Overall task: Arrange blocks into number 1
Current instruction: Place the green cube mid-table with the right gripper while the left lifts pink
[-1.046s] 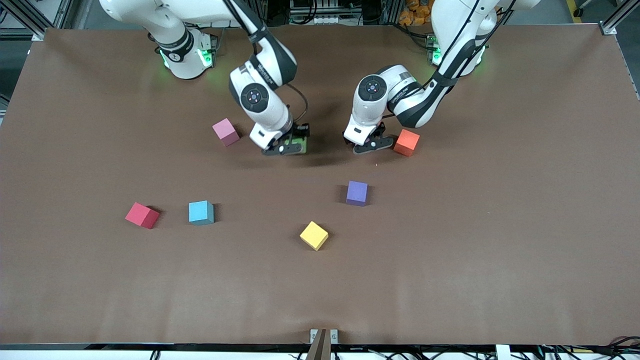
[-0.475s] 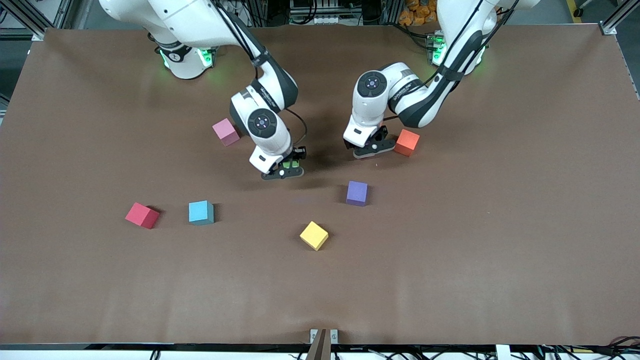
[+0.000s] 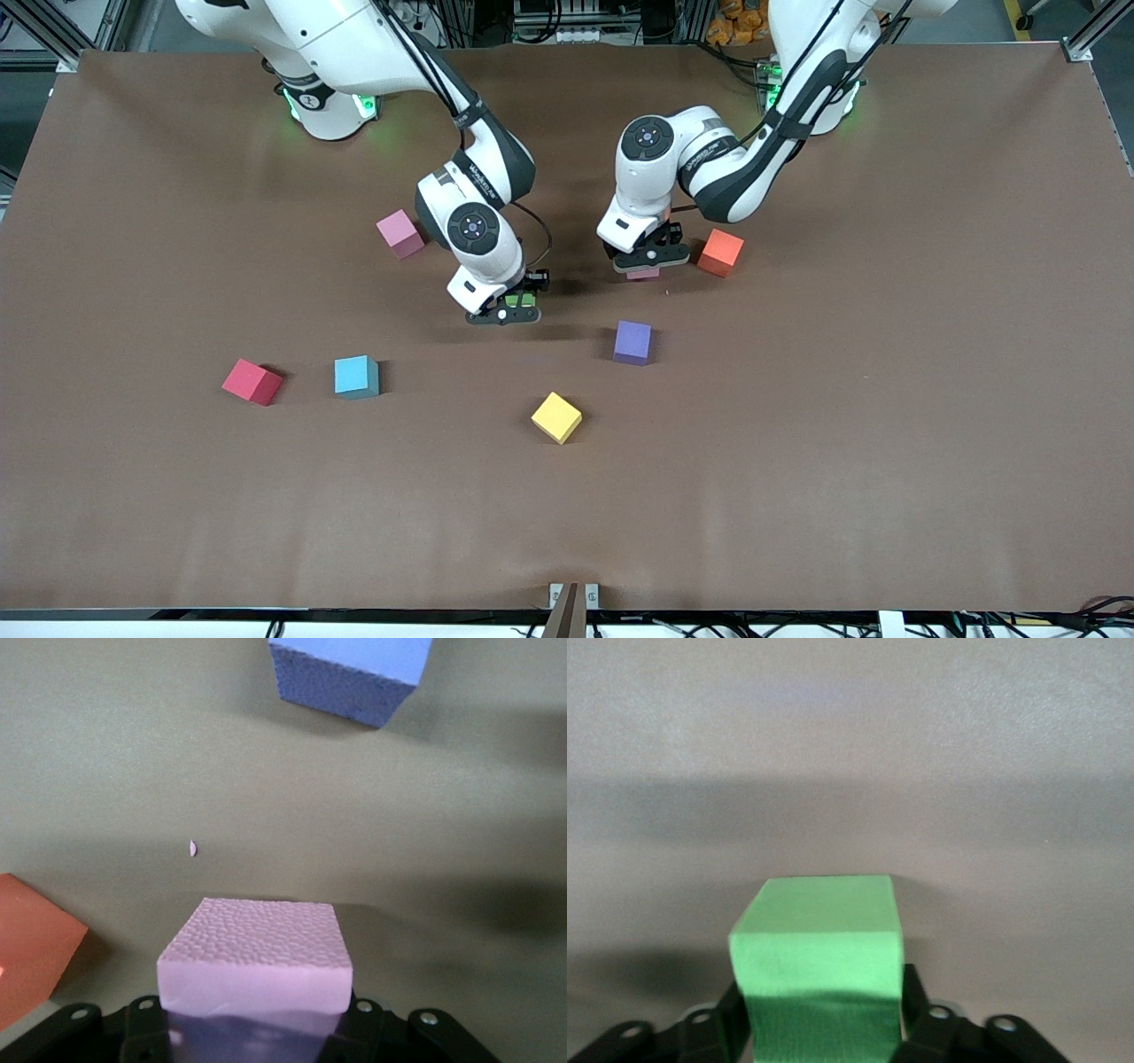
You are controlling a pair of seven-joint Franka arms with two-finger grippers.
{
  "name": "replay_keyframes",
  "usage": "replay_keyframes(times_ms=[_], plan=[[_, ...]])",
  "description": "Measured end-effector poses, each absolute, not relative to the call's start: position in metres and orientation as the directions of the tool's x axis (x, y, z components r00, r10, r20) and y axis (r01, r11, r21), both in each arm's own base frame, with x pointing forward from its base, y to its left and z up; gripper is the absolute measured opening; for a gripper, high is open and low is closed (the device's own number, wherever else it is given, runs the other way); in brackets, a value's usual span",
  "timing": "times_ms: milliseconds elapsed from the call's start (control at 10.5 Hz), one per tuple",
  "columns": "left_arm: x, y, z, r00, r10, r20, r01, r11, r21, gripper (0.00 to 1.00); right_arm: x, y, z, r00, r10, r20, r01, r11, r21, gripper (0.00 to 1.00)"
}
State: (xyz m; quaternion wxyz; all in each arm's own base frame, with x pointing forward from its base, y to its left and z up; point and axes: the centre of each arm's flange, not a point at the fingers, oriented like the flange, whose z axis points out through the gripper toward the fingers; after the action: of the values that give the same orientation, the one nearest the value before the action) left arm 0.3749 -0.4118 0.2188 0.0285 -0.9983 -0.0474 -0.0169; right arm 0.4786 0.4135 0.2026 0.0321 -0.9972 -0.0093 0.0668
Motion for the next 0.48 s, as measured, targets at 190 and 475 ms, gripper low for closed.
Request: replay_keyframes(times_ms=[190,475], plan=[[0.374,-0.412,0.216,0.996,0.083,0.031,0.084,-0.995,-0.058,0.59,0.492,0.404,0.217,0.99,0.004,-0.141,-0.004,-0.998,-0.06,1.0],[0.364,-0.436,0.224,0.997,0.057,0.043,0.059,-0.998,-0.034,0.59,0.523,0.353,0.273,0.982,-0.001,-0.188,-0.011,-0.999,-0.051,1.0]])
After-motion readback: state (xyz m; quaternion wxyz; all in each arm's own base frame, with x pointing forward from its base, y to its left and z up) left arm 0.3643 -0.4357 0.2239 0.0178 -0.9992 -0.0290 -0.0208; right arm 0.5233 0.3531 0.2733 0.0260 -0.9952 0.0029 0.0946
